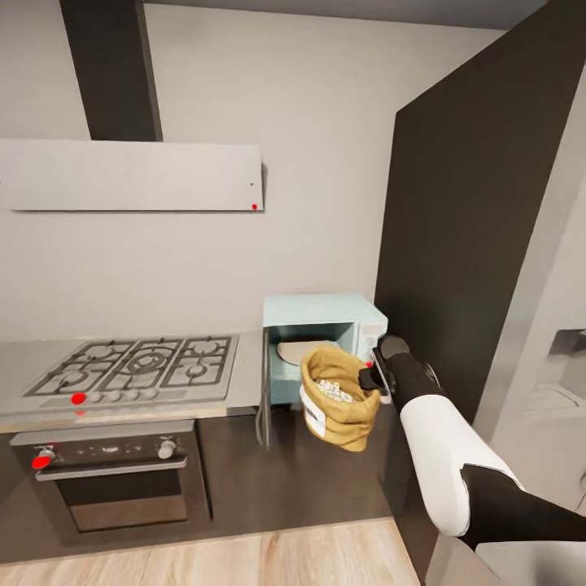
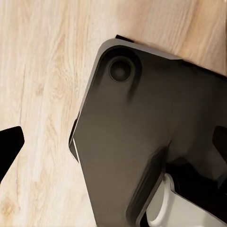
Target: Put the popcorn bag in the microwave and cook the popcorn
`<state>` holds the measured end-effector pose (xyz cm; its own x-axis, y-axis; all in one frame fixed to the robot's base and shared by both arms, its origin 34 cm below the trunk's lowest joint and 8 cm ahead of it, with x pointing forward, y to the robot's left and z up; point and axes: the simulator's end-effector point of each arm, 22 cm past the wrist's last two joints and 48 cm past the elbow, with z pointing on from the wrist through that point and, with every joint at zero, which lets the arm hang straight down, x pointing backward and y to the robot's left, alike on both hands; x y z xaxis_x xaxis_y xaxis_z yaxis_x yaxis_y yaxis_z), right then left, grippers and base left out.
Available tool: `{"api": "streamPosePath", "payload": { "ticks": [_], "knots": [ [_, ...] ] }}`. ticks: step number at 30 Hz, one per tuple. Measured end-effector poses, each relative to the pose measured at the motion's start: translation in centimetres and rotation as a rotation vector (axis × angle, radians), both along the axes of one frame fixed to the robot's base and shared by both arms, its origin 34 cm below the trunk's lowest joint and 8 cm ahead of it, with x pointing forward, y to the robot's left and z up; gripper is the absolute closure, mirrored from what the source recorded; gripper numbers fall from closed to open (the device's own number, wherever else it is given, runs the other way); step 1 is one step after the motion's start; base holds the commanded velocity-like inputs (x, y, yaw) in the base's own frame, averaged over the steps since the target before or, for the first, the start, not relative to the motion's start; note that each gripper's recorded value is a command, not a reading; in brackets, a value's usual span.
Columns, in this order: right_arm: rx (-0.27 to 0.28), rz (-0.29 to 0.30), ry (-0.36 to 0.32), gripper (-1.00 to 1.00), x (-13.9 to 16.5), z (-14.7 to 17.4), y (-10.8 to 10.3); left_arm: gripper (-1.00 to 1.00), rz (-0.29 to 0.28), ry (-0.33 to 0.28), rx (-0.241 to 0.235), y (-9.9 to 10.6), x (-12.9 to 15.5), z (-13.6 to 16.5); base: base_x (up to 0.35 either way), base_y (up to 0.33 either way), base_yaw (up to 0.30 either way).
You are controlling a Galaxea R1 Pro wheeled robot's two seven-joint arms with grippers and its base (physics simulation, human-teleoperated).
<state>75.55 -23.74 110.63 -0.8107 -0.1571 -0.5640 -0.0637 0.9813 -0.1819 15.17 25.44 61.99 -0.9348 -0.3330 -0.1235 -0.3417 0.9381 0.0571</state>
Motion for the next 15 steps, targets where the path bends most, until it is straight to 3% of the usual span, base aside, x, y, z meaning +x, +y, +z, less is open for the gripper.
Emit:
{"api": "streamPosePath", "payload": {
  "ticks": [15],
  "knots": [
    [0.008,0.014,-0.001,1.00,0.0,0.1,1.3,-1.00,0.000,0.000,0.002,0.1,0.0,0.0,0.322,0.000,0.000]
  ]
}}
